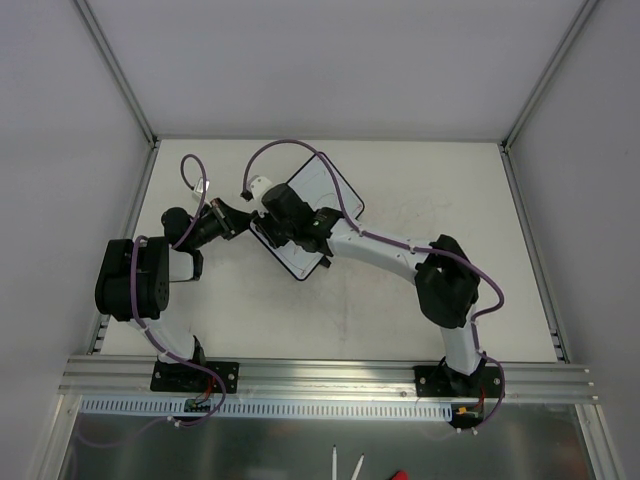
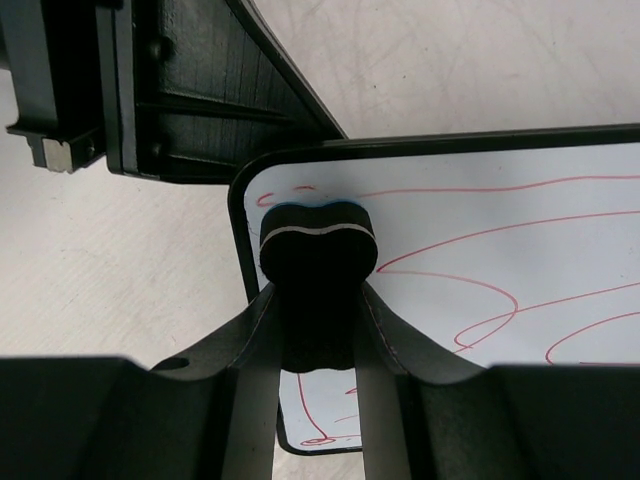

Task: Erase the whiteboard
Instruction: Erase the whiteboard at the whiteboard stand.

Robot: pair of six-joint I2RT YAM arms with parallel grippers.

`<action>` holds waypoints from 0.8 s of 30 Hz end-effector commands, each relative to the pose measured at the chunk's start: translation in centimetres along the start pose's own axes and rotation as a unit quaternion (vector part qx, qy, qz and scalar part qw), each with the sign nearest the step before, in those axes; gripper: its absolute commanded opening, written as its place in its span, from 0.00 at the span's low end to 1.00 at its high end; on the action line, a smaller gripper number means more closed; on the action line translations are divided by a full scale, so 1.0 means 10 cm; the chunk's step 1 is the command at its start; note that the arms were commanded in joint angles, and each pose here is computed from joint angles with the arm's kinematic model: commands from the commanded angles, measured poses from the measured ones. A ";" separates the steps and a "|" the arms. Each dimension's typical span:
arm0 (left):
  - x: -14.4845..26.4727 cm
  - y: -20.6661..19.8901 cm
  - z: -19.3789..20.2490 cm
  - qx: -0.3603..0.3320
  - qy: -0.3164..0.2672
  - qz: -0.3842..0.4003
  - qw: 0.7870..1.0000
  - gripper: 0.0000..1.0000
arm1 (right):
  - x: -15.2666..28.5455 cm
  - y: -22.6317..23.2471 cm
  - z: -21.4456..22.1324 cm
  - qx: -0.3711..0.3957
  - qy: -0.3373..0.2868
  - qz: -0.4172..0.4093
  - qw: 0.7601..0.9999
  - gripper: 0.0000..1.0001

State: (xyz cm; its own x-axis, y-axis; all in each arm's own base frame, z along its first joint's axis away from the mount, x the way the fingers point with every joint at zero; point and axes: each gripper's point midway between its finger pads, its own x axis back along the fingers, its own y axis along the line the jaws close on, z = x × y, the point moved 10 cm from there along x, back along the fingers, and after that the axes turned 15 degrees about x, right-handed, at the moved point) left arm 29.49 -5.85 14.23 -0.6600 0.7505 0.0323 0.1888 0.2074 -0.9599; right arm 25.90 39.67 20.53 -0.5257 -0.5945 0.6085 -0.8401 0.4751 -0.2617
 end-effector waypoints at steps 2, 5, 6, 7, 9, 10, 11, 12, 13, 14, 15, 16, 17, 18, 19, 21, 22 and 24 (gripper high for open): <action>-0.05 -0.28 -0.02 -0.105 0.004 0.086 0.991 0.00 | 0.01 0.03 0.33 0.018 0.069 0.007 0.997 0.00; -0.05 -0.28 -0.03 -0.105 0.003 0.086 0.991 0.00 | 0.03 0.04 0.38 0.016 0.069 0.007 0.997 0.00; -0.05 -0.28 -0.03 -0.105 0.003 0.086 0.991 0.00 | 0.04 0.04 0.39 0.015 0.069 0.007 0.997 0.00; -0.05 -0.29 -0.03 -0.105 0.003 0.087 0.991 0.00 | 0.04 0.05 0.44 0.015 0.074 0.006 0.997 0.00; -0.05 -0.29 -0.04 -0.105 0.002 0.087 0.991 0.00 | 0.06 0.05 0.45 0.014 0.074 0.008 0.997 0.00; -0.05 -0.29 -0.04 -0.105 0.003 0.087 0.991 0.00 | 0.06 0.06 0.49 0.015 0.079 0.008 0.997 0.00; -0.05 -0.28 -0.03 -0.104 0.003 0.086 0.991 0.00 | 0.07 0.06 0.50 0.014 0.079 0.009 0.997 0.00; -0.05 -0.29 -0.04 -0.105 0.003 0.086 0.991 0.00 | 0.09 0.05 0.50 0.014 0.077 0.011 0.997 0.00; -0.05 -0.29 -0.04 -0.105 0.003 0.086 0.991 0.00 | 0.10 0.06 0.52 0.013 0.078 0.011 0.997 0.00; -0.05 -0.28 -0.04 -0.104 0.003 0.086 0.991 0.00 | 0.09 0.07 0.56 0.011 0.081 0.010 0.997 0.00; -0.05 -0.28 -0.04 -0.104 0.003 0.086 0.991 0.00 | 0.10 0.08 0.58 0.011 0.082 0.010 0.997 0.00; -0.05 -0.28 -0.04 -0.104 0.003 0.086 0.991 0.00 | 0.12 0.07 0.58 0.009 0.080 0.012 0.997 0.00; -0.05 -0.28 -0.04 -0.104 0.004 0.086 0.991 0.00 | 0.12 0.07 0.62 0.009 0.083 0.012 0.996 0.00; -0.05 -0.28 -0.04 -0.104 0.003 0.086 0.991 0.00 | 0.12 0.09 0.63 0.008 0.084 0.012 0.996 0.00; -0.05 -0.28 -0.03 -0.103 0.004 0.085 0.991 0.00 | 0.13 0.08 0.63 0.007 0.082 0.013 0.997 0.00; -0.05 -0.28 -0.03 -0.103 0.003 0.086 0.991 0.00 | 0.14 0.09 0.65 0.007 0.085 0.012 0.996 0.00; -0.05 -0.28 -0.03 -0.103 0.003 0.086 0.991 0.00 | 0.14 0.09 0.65 0.006 0.083 0.012 0.996 0.00; -0.04 -0.28 -0.03 -0.104 0.003 0.086 0.991 0.00 | 0.15 0.09 0.64 0.006 0.079 0.011 0.997 0.00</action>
State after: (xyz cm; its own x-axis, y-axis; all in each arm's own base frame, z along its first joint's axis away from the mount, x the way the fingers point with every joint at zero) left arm 29.48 -5.86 14.21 -0.6597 0.7508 0.0327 0.1871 0.2063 -0.9604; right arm 24.20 36.44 17.66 -0.5360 -0.5357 0.6525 -0.8274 0.4870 -0.2798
